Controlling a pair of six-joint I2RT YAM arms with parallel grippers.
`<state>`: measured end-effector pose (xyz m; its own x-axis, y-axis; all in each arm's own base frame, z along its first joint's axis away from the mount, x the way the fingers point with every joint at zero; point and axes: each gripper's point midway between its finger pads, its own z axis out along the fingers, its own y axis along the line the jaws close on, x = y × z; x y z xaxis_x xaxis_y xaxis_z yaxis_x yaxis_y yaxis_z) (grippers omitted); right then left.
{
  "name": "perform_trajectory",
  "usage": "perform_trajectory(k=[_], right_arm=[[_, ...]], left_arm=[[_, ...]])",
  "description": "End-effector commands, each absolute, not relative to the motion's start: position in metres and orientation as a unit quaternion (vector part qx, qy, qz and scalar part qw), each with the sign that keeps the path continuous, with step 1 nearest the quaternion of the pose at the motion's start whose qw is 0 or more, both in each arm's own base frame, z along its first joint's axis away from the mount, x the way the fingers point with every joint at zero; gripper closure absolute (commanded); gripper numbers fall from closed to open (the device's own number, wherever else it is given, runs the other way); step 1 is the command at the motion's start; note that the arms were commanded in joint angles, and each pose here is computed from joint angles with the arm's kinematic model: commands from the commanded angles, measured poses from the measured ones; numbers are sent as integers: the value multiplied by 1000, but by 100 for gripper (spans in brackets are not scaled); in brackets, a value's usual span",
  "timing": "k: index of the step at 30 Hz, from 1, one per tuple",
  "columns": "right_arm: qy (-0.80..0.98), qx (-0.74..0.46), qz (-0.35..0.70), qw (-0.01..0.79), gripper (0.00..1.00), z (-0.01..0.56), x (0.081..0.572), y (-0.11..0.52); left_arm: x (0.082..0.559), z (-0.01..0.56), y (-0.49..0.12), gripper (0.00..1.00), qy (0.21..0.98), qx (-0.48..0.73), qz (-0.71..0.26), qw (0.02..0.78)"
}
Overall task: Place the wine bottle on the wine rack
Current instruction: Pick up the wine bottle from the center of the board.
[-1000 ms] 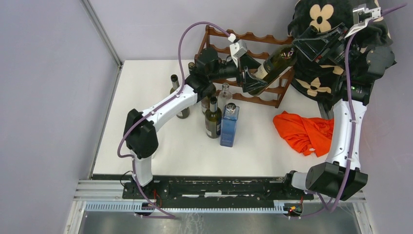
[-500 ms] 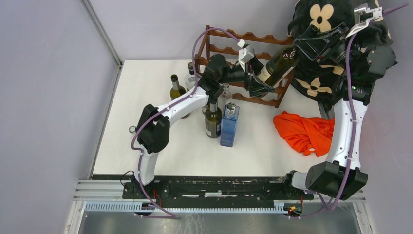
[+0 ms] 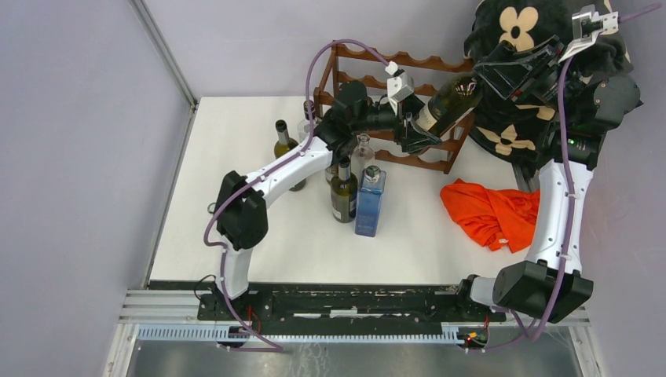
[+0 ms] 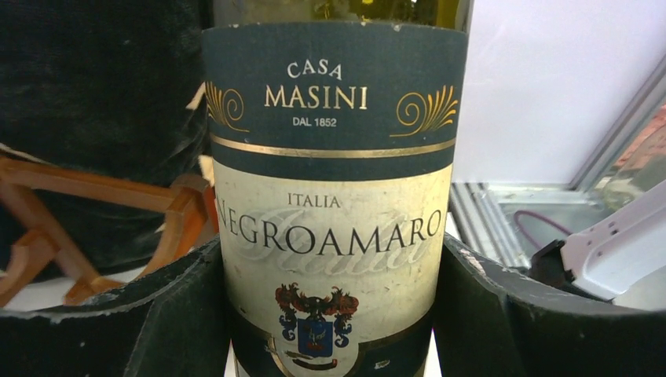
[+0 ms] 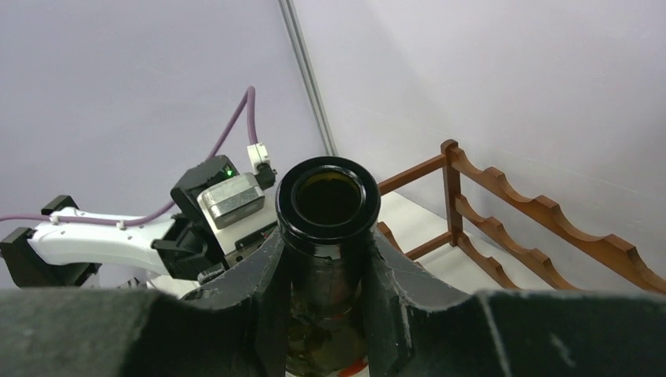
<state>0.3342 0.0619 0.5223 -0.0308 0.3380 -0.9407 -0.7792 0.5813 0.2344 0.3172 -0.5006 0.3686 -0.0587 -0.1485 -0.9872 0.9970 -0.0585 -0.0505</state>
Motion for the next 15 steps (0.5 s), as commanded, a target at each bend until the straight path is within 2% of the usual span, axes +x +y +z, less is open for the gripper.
perform_trajectory(k=[1,6,15], right_arm=[[548,-263,370,703,63,542,312,71],[546,-296,353,700,32,536,305,75],[554,-347,319,686,2,526,292,72]], left_arm=[[323,478,-456,98,391,446,-469,654],[325,492,-445,98,377,457,-420,688],[340,505,-425,98,371,470,-349,721]])
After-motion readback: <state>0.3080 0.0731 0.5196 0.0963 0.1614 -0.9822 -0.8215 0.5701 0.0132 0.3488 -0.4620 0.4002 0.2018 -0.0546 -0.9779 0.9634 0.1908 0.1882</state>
